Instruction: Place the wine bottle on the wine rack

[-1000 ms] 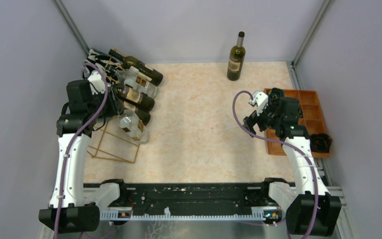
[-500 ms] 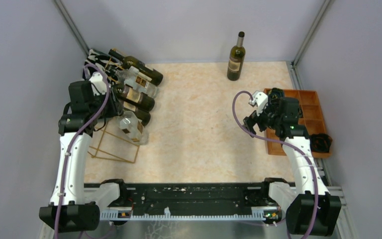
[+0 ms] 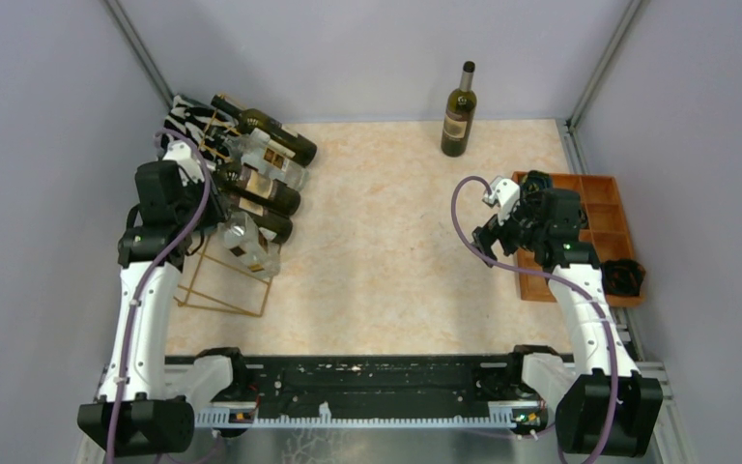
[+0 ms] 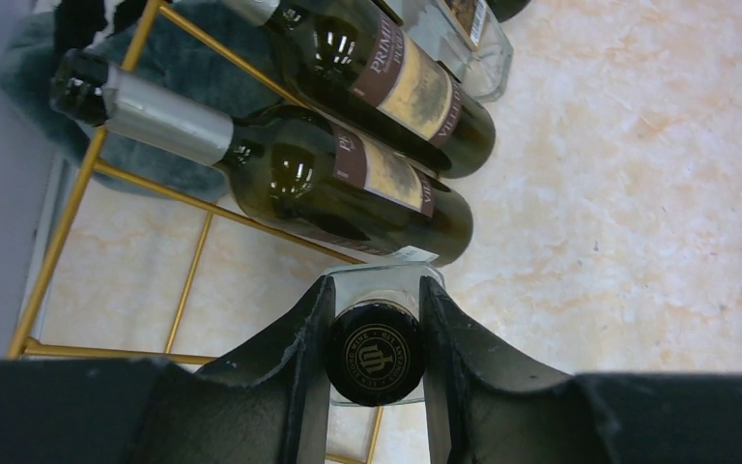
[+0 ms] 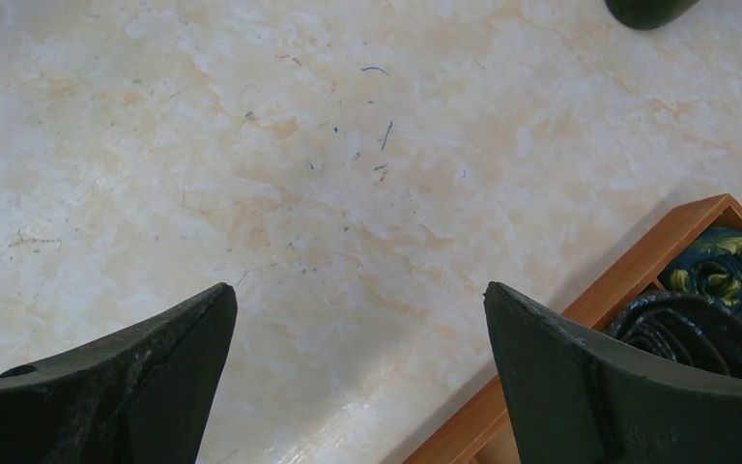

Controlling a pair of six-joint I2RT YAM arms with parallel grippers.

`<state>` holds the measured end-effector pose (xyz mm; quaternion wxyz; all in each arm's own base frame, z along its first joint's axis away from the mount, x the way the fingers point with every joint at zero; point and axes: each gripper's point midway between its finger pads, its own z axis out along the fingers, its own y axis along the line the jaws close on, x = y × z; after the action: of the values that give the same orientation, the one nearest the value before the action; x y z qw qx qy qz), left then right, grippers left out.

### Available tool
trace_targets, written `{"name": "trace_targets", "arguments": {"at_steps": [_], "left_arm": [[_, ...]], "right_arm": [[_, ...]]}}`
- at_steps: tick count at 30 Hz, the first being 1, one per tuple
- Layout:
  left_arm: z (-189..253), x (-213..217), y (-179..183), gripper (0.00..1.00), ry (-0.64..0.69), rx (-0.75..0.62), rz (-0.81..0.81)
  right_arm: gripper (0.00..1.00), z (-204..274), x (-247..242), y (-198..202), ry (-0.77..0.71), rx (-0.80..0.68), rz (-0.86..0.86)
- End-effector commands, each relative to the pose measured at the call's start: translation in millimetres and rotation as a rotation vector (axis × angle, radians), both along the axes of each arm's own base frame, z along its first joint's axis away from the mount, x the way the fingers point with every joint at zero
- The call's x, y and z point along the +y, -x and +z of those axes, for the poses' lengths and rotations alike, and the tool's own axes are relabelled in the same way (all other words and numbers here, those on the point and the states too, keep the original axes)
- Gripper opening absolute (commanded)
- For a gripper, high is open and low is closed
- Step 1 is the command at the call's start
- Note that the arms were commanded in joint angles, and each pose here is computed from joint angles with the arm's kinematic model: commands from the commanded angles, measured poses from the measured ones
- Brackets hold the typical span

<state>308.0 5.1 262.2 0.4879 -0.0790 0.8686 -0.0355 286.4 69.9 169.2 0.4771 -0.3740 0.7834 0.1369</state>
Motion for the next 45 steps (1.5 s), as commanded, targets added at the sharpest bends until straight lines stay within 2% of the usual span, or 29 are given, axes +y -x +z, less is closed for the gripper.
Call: {"name": "trace_targets", "arguments": {"at_steps": [1,11,15,18,24,32,38,45], "left_arm": [[-13,27,7,0.24,-0.092,0.025,0.109],[-33,25,10,0.26,-0.070,0.064,0.110],[-24,2,9,0.06,0.013,0.038,0.012],[-4,-13,10,0.00,0.065,-0.011,-0.051],[6,-20,12,0.00,0.098,-0.023,-0.091],[10,-25,11,0.00,0.233,-0.039,-0.151],[15,-22,11,0.00,0.226,-0.047,-0.142],[-4,-10,8,0.00,0.210,-0.019,-0.094]], "right_arm": [[0.98,10,2,-4,-0.007,-0.040,0.022],[0.98,10,2,-4,-0.007,-0.041,0.023],[0.98,10,2,-4,-0.008,-0.039,0.024],[0.98,9,2,-4,-0.007,-0.038,0.024],[0.98,9,2,-4,-0.009,-0.036,0.026],[0.98,10,2,-4,-0.006,-0.039,0.025],[0.98,10,3,-3,-0.008,-0.040,0.028],[0.98,10,3,-3,-0.011,-0.038,0.031]]}}
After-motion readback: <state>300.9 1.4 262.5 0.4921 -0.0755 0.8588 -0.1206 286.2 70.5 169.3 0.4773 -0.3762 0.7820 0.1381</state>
